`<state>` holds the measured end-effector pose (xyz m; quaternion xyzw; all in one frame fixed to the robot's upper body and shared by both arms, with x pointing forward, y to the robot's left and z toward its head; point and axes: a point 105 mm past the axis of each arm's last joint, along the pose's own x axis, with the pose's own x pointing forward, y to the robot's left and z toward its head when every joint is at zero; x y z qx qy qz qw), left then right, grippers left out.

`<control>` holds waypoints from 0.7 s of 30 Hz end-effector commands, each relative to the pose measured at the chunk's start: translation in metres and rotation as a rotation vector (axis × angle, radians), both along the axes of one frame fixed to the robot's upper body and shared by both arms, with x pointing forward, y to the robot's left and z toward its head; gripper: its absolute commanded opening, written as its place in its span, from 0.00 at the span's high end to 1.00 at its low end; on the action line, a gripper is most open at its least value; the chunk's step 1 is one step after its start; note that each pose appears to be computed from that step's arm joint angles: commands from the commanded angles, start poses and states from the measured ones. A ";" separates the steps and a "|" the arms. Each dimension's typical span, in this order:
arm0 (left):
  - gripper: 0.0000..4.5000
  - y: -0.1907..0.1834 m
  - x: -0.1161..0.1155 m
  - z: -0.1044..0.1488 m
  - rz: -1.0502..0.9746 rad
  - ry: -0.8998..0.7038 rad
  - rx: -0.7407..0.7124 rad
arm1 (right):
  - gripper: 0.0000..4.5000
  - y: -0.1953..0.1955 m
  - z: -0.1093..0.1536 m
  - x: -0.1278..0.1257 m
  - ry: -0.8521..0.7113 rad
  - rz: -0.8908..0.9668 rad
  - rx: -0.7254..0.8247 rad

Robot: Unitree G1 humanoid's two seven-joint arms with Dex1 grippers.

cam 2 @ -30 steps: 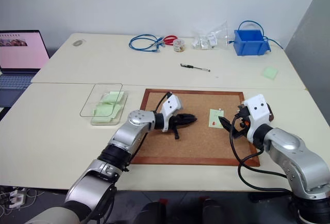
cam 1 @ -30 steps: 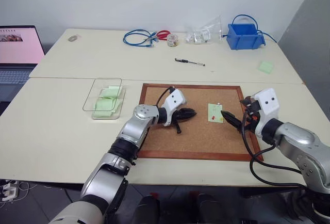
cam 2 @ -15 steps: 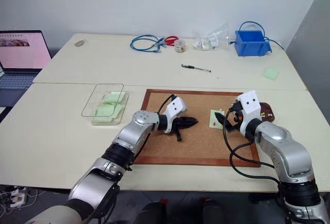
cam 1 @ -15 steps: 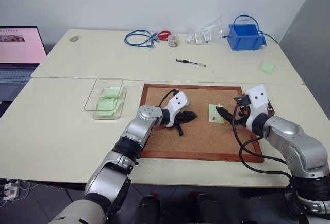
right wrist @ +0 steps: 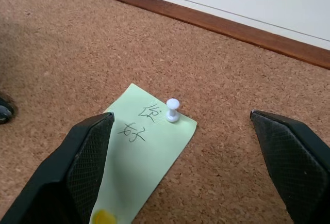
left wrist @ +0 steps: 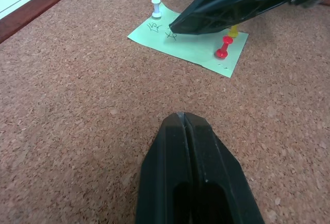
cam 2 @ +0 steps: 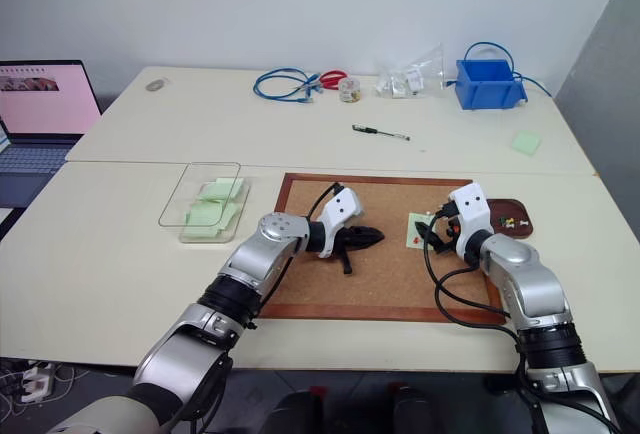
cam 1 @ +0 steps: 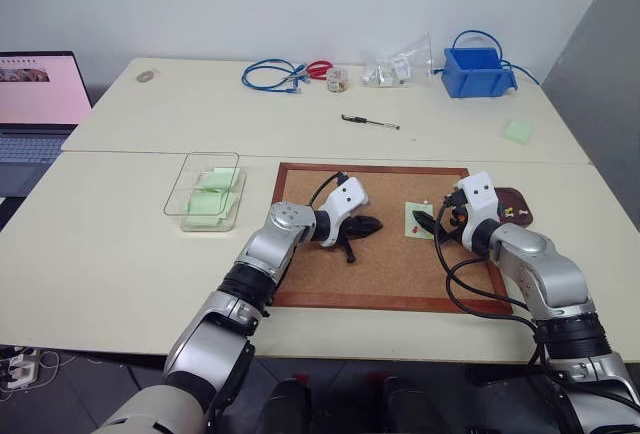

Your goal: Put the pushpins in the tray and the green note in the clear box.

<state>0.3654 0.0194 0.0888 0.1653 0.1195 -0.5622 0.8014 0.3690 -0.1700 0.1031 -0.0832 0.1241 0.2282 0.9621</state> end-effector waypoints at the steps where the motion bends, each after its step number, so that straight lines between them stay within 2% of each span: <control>1: 1.00 0.008 -0.008 -0.027 0.003 0.066 0.072 | 0.20 0.003 0.012 0.007 -0.069 0.020 -0.003; 10: 1.00 0.013 -0.009 -0.029 0.015 0.065 0.078 | 0.54 0.010 0.011 0.010 -0.093 0.045 0.002; 19: 1.00 0.014 -0.010 -0.030 0.020 0.066 0.084 | 0.93 0.013 0.012 0.012 -0.112 0.058 0.010; 21: 1.00 0.013 -0.010 -0.031 0.019 0.066 0.084 | 0.99 0.015 0.012 0.014 -0.114 0.061 0.011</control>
